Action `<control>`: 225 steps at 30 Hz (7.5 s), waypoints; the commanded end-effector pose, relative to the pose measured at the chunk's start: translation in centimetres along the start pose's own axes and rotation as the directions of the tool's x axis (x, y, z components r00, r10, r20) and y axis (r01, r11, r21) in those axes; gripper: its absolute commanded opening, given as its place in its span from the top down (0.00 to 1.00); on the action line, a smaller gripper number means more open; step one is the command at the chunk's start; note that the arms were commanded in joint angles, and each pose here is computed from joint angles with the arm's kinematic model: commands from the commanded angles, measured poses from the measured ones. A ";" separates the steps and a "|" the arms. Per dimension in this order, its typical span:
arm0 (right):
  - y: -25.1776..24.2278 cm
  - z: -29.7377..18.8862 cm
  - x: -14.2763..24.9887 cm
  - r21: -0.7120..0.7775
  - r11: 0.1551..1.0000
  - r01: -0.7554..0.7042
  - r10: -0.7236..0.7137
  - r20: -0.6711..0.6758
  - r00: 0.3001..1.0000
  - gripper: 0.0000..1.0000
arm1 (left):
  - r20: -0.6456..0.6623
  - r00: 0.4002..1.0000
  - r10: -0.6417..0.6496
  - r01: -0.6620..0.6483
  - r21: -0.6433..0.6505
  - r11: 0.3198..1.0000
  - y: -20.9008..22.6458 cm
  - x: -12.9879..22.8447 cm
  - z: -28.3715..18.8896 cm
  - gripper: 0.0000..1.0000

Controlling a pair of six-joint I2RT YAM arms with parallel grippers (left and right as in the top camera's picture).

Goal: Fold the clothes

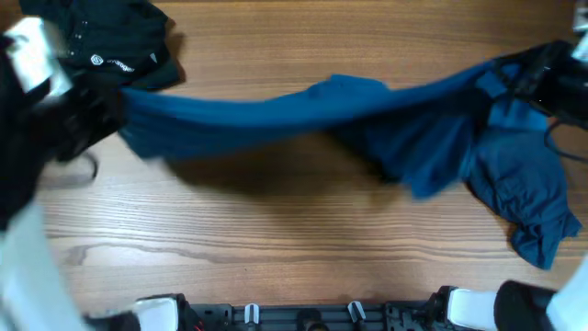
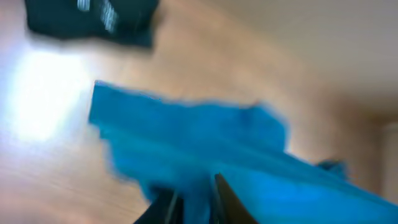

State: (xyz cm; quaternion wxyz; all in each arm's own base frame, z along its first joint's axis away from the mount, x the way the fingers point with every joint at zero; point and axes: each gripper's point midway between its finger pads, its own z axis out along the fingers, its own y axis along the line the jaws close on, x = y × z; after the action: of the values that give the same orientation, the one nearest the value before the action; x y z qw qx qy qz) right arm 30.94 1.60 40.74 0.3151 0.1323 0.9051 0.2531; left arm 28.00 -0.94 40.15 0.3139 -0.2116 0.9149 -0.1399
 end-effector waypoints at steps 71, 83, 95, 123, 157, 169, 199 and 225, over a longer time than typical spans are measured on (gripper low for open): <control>-9.4 27.7 4.8 0.210 0.973 0.095 0.030 -0.526 0.850 0.23 | -0.619 0.752 -0.226 -0.036 -0.381 0.924 9.8 6.8 33.3 0.19; -9.5 28.1 4.3 0.230 0.971 0.062 0.062 -0.496 0.866 0.22 | -0.649 0.695 -0.308 -0.014 -0.441 0.897 13.0 9.2 35.3 0.23; -9.8 28.3 3.9 0.249 0.965 0.080 0.051 -0.479 0.876 0.21 | -0.655 0.654 -0.379 0.048 -0.464 0.884 16.5 10.1 35.3 0.23; -9.3 29.3 2.4 0.220 0.971 0.099 0.003 -0.425 0.905 0.17 | -0.706 0.596 -0.383 0.088 -0.417 0.905 16.4 13.5 36.6 0.68; -10.8 42.2 7.5 0.127 0.928 0.349 -0.240 -0.514 0.824 0.12 | -0.696 0.612 -0.375 0.092 -0.409 0.908 16.4 13.2 37.1 0.96; -9.9 43.3 10.7 0.091 0.914 0.395 -0.272 -0.584 0.765 0.12 | -0.696 0.612 -0.376 0.092 -0.409 0.908 16.4 13.2 37.0 0.96; -4.2 35.0 4.2 0.144 0.916 0.375 -0.290 -0.411 0.865 0.96 | -0.652 0.678 -0.339 0.106 -0.370 0.923 15.0 10.7 35.3 0.96; -6.6 37.3 5.1 0.224 0.918 0.328 -0.208 -0.431 0.878 0.27 | -0.472 0.851 -0.229 0.118 -0.253 0.960 10.9 4.1 28.2 0.96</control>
State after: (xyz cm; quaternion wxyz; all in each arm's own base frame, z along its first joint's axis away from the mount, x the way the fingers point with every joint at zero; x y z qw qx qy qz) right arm 49.99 12.37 14.59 0.1772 -0.0070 0.9781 0.1091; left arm 39.52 2.95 12.58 0.0279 -0.2857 0.9500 -0.1226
